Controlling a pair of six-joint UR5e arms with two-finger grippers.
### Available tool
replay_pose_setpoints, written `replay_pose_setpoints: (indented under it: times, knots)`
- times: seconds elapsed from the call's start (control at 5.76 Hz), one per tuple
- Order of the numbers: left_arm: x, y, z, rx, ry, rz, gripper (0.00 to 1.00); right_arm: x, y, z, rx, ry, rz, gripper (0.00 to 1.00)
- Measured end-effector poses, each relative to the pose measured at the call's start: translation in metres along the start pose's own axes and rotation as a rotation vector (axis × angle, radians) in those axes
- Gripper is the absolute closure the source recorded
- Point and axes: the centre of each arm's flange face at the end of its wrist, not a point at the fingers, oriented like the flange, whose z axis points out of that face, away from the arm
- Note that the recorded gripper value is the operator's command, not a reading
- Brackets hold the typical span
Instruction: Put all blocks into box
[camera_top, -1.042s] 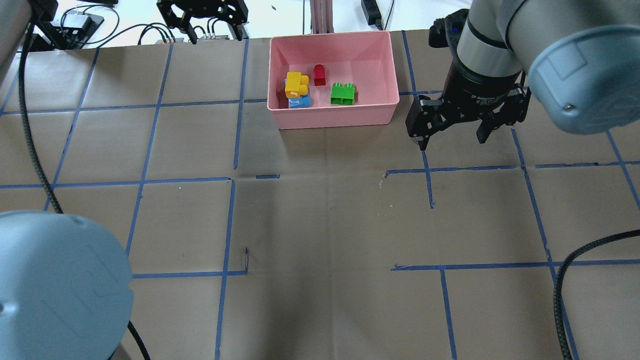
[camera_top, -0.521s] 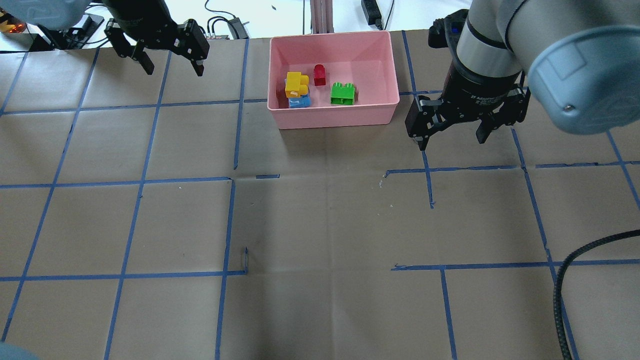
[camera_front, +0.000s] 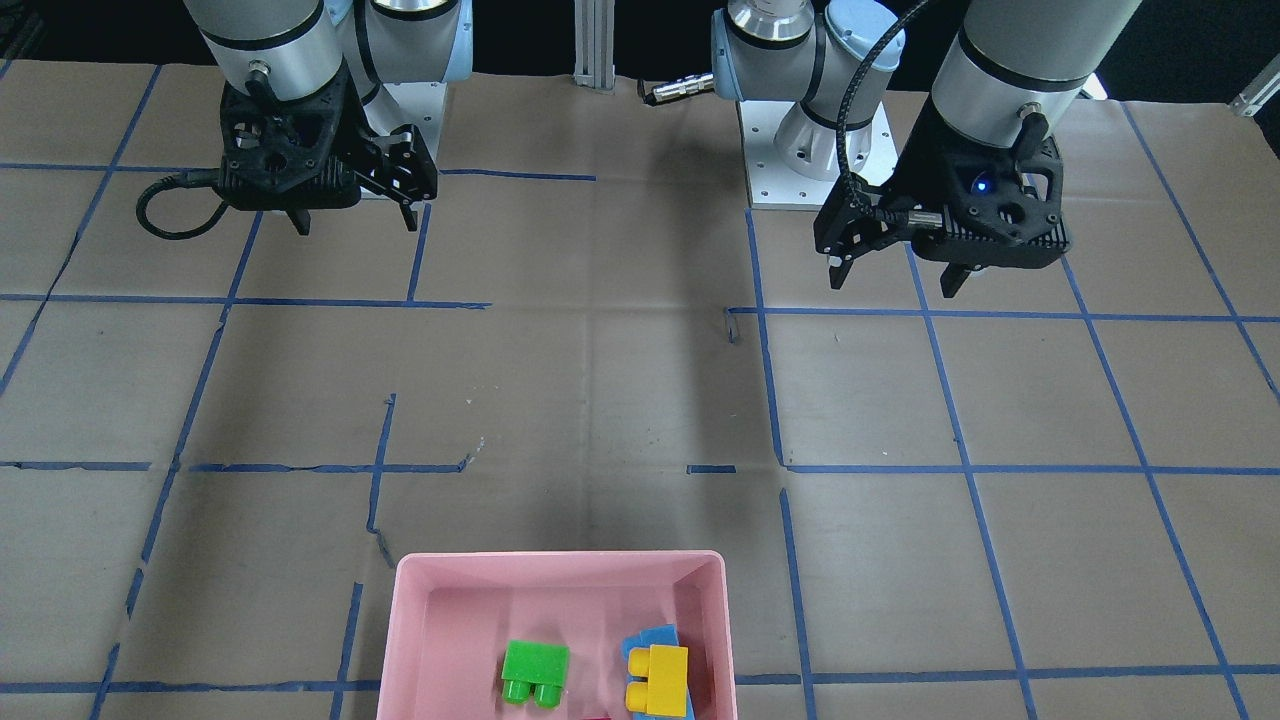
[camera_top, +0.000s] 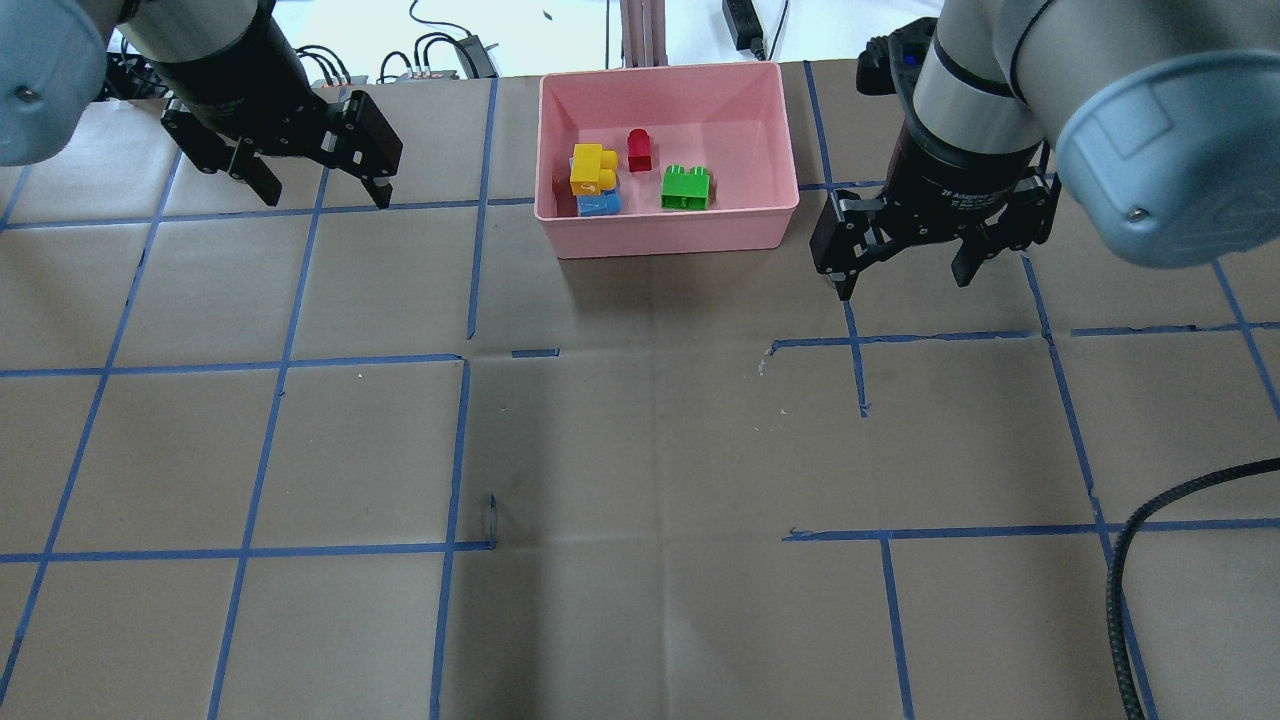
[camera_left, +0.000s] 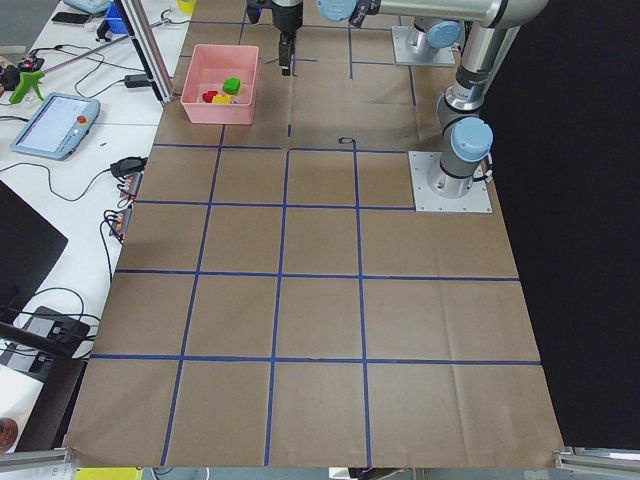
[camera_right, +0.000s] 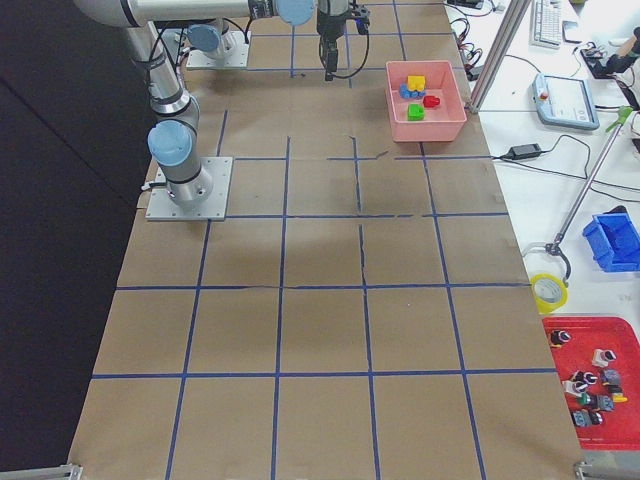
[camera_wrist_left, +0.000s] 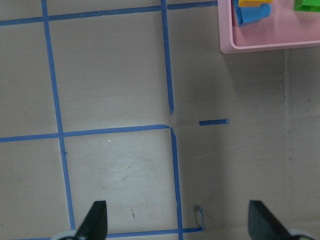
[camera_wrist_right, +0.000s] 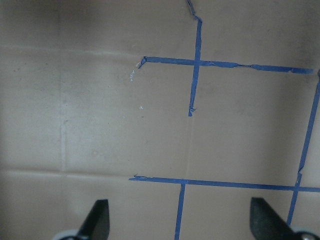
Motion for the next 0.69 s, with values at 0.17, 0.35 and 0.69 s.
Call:
replay_pose_setpoints:
  times: [0.17,0.35,0.69]
  knots:
    - [0.0006,0.0053,0.0012,-0.002,0.001,0.0,0.0,0.0,-0.0004,0.0009,-0.002,0.0,0.0,0.0]
    - [0.0006,0.0066,0.0016,-0.003,0.0,0.0,0.0,-0.0001,-0.0021,0.0034,-0.007,0.0,0.0,0.0]
    - [-0.0007,0.0064,-0.0008,0.002,-0.007,0.0,0.0,-0.0002,-0.006,0.009,-0.02,0.0,0.0,0.0]
